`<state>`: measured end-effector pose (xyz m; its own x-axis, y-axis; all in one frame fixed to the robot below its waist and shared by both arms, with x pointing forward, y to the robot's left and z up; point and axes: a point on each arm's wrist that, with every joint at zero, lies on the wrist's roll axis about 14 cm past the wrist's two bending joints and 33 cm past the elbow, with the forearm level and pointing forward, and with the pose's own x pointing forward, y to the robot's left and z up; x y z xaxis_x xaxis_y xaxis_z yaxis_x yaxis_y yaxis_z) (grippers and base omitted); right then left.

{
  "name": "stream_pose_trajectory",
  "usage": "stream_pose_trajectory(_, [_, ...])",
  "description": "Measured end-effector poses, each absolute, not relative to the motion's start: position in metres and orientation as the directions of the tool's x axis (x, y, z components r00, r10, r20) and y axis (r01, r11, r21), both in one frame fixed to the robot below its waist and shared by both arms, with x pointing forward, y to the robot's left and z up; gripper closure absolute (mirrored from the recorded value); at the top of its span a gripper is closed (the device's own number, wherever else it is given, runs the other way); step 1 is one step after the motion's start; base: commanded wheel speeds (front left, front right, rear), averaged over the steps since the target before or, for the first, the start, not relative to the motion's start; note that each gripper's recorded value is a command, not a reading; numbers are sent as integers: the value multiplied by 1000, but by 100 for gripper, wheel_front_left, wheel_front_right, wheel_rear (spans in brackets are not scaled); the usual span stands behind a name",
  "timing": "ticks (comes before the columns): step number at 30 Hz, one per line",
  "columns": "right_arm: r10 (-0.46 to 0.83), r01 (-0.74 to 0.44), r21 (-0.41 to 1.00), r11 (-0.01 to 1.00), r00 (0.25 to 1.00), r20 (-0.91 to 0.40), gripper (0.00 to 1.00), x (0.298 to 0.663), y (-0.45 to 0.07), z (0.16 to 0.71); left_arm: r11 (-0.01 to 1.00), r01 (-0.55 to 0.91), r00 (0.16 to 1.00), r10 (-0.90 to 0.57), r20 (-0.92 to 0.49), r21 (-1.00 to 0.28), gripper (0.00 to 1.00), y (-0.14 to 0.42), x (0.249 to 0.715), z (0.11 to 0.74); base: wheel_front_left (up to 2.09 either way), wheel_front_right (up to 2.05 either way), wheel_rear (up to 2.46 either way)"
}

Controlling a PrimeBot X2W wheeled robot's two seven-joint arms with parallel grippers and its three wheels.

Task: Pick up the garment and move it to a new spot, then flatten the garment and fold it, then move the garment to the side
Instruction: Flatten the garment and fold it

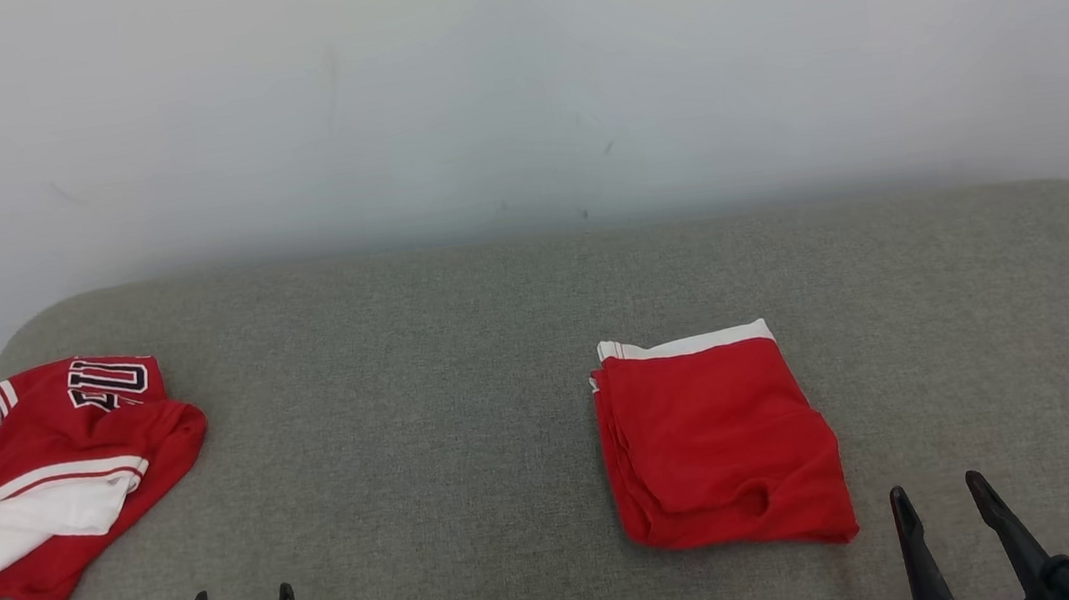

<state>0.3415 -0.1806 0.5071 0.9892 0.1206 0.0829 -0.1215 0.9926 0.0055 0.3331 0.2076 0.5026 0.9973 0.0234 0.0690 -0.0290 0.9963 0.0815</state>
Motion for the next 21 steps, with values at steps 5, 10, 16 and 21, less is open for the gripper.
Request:
stream_pose_trajectory(5, [123,-126,32,992,989,82,0,342,-175,506,997,-37,997,33,64,72,0,211,334,501,0,0,0])
stream_pose_trajectory(10, [119,-124,52,991,989,85,0,343,-172,506,997,-37,998,33,61,68,0,212,334,501,0,0,0])
stream_pose_trajectory(16, [119,-125,70,990,989,87,0,343,-169,506,997,-42,997,38,61,63,0,212,334,500,0,0,0])
stream_pose_trajectory(21, [117,-123,73,990,990,85,0,343,-170,505,997,-45,997,41,60,62,0,214,334,500,0,0,0])
